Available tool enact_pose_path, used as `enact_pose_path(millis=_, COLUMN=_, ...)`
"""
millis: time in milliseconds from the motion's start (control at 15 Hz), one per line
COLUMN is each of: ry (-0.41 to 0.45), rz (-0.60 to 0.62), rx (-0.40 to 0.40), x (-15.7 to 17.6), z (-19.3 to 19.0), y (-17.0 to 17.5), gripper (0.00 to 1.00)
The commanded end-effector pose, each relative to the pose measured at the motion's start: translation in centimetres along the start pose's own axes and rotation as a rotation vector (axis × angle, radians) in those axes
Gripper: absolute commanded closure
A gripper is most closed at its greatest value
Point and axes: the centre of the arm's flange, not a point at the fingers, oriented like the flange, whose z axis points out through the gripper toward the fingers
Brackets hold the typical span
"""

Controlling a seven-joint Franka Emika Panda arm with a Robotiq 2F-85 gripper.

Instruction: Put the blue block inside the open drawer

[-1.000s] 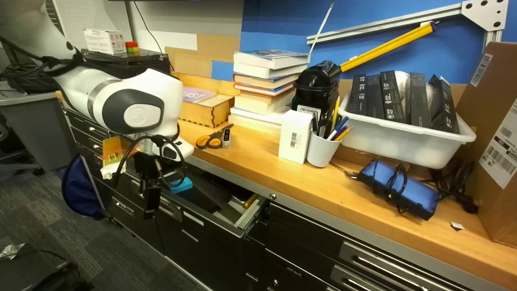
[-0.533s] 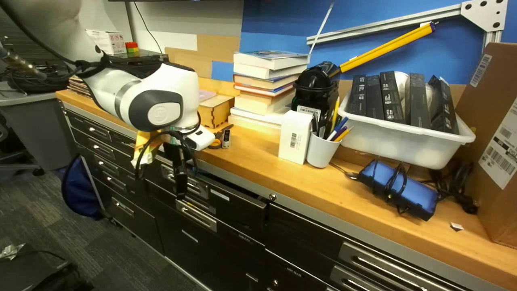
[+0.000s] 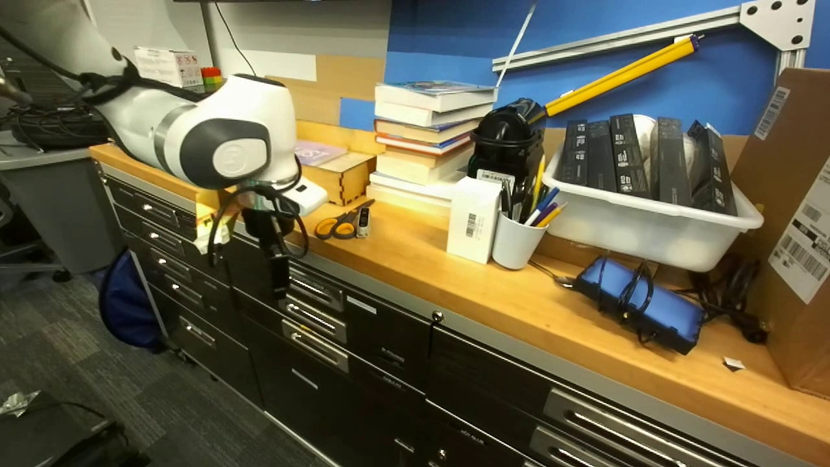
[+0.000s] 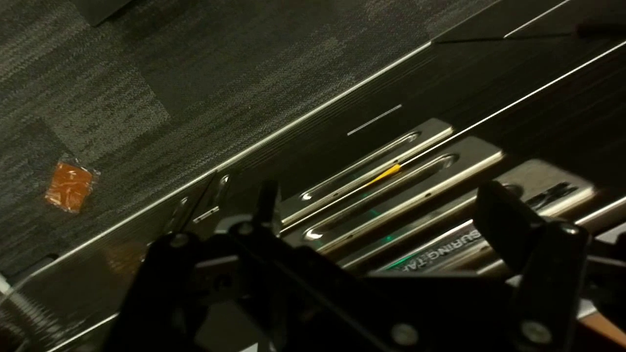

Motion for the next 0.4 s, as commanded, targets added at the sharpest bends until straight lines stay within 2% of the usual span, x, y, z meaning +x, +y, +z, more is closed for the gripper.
enact_pose_path(millis=0, ry=0.043, rz=-0.142, rx=0.004, x=-5.8, z=-7.2, y=0.0, gripper=0.0)
enact_pose_path(millis=200, ry=0.009, rz=-0.178, rx=-0.003, x=-9.1, z=-12.5, y=-1.4, gripper=0.0)
enact_pose_path(millis=267, ry=0.01, rz=-0.14, rx=-0.02, x=-6.4, z=-8.0, y=-1.4, gripper=0.0)
enact_pose_path(millis=333, ry=0.017, rz=-0.149, rx=-0.018, x=-7.2, z=-9.3, y=-1.6, gripper=0.0)
